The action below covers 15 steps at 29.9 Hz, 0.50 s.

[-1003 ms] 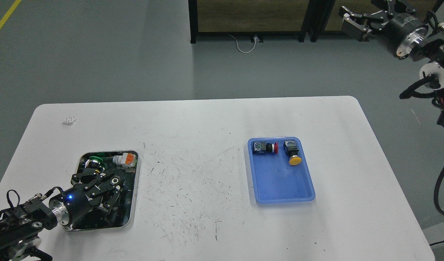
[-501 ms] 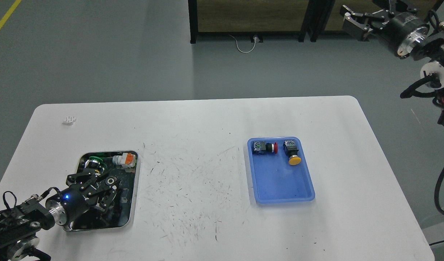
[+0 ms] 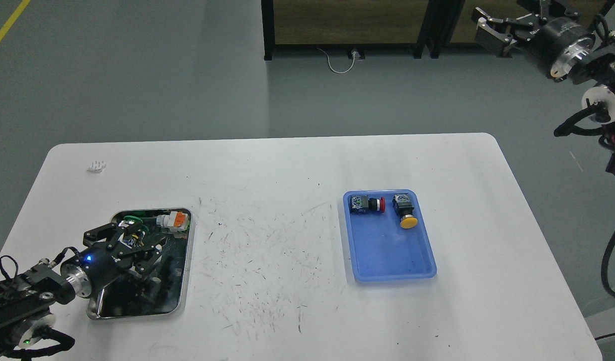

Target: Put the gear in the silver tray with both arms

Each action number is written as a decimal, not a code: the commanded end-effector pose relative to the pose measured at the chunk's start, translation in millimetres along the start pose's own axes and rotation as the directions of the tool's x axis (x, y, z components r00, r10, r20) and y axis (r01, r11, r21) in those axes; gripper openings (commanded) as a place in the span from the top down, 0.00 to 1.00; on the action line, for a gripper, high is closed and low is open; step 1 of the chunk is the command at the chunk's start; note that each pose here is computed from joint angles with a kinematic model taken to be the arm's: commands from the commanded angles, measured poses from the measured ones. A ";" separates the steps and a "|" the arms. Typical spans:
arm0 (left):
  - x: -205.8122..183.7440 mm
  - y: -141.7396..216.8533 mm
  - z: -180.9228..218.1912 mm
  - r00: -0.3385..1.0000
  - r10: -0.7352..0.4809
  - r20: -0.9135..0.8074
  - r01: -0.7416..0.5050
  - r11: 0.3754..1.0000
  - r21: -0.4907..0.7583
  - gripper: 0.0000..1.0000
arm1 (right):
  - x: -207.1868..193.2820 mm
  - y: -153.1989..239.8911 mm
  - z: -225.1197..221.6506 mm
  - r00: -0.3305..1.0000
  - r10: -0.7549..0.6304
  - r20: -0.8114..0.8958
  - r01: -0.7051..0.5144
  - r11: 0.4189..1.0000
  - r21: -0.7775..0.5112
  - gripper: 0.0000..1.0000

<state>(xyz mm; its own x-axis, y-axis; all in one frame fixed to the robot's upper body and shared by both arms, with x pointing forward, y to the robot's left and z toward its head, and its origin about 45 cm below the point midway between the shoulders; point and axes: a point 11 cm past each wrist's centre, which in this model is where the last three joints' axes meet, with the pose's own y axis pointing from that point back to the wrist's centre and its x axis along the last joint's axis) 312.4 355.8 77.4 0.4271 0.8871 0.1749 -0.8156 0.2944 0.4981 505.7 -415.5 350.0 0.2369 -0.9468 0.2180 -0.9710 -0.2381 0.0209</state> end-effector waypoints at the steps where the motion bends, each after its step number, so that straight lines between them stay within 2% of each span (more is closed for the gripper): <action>1: 39.7 0.6 35.5 0.995 0.096 -0.025 -0.098 0.992 -0.075 0.02 | 10.7 1.9 -8.1 0.999 0.043 -0.010 -0.043 0.999 0.016 0.00; 9: 101.9 3.5 133.7 0.971 0.234 -0.045 -0.236 0.926 -0.293 0.02 | 29.3 7.1 -27.6 0.996 0.091 -0.027 -0.089 0.995 0.049 0.00; 15: 127.7 16.6 195.1 0.956 0.277 -0.096 -0.292 0.864 -0.411 0.02 | 47.9 11.7 -32.8 0.966 0.255 -0.038 -0.252 0.964 0.085 0.00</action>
<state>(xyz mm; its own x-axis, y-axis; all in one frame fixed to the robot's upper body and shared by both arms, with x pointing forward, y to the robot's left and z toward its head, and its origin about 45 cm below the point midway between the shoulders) 421.5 403.5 249.1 0.1593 0.9599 0.2306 -0.9866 0.1466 0.0713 504.8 -452.1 389.7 0.0375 -0.9657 0.2569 -0.9940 -0.0624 -0.0895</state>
